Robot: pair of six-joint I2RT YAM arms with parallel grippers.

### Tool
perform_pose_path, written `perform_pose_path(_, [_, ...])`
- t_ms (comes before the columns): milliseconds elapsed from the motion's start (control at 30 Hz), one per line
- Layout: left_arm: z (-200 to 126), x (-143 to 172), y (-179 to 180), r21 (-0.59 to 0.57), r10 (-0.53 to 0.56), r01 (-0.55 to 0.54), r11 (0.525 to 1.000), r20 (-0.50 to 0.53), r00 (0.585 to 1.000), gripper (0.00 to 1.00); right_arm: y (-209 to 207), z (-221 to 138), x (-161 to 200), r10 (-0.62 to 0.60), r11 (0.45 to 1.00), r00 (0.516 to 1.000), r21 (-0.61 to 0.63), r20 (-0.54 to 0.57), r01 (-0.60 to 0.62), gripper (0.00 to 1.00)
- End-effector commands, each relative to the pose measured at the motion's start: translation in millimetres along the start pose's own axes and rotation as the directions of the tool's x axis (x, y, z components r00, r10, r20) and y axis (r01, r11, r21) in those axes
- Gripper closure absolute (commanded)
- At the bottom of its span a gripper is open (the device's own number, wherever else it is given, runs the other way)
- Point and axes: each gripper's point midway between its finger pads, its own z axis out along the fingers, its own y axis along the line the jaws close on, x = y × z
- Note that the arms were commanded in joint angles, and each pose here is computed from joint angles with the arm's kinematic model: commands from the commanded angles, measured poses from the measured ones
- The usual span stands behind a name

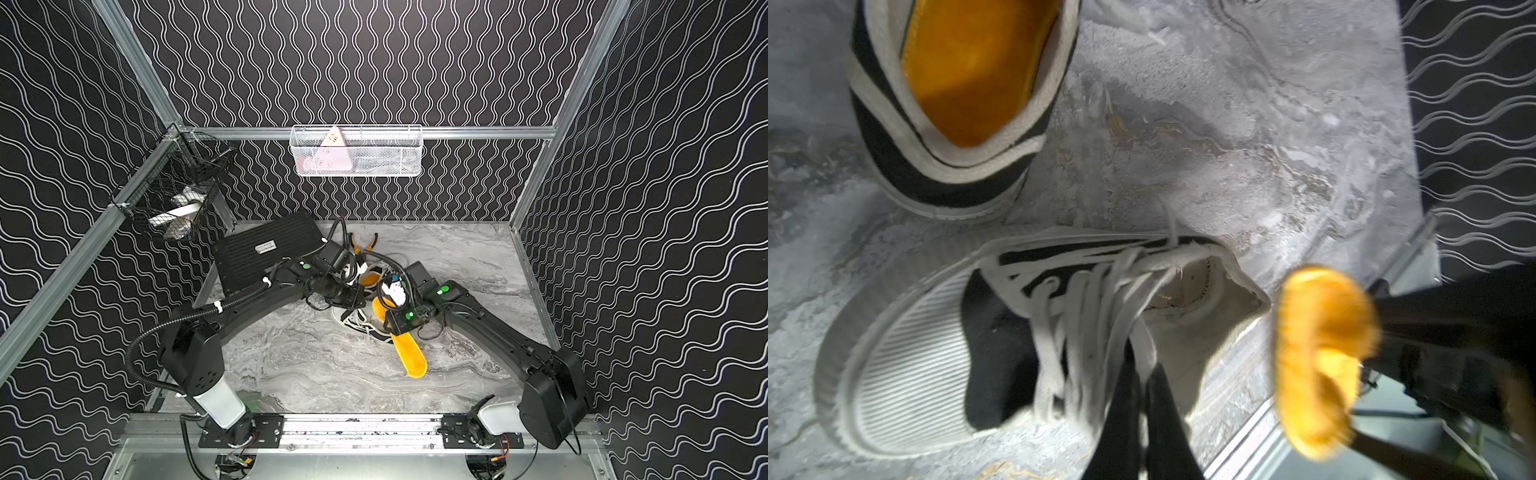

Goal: Insert the insole into the shoe

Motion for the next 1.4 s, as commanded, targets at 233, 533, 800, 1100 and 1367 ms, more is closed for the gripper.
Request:
perform_pose_path(233, [-26, -7, -32, 0.187, 0.177, -0.184, 0.965, 0.055, 0.983, 1.00, 14, 16, 3, 0.009, 1.000, 0.999, 0.000, -0.052, -0.009, 0.51])
perform_pose_path(533, [-29, -2, -35, 0.213, 0.158, -0.168, 0.963, 0.063, 0.985, 1.00, 19, 33, -11, 0.039, 0.999, 0.997, -0.026, -0.059, -0.041, 0.50])
perform_pose_path(800, [-25, 0, -27, 0.179, 0.131, -0.140, 0.974, 0.061, 0.989, 1.00, 32, 29, -22, 0.070, 0.993, 0.997, -0.091, -0.026, -0.073, 0.50])
perform_pose_path(1100, [-33, -1, -21, 0.141, 0.077, -0.096, 0.985, 0.135, 0.988, 1.00, 40, 36, -33, 0.153, 0.978, 0.988, -0.144, -0.015, -0.153, 0.49])
perform_pose_path(1367, [-28, 10, -21, 0.045, 0.141, -0.148, 0.988, 0.144, 0.980, 1.00, 55, 37, -48, 0.196, 0.955, 0.980, -0.223, -0.014, -0.194, 0.49])
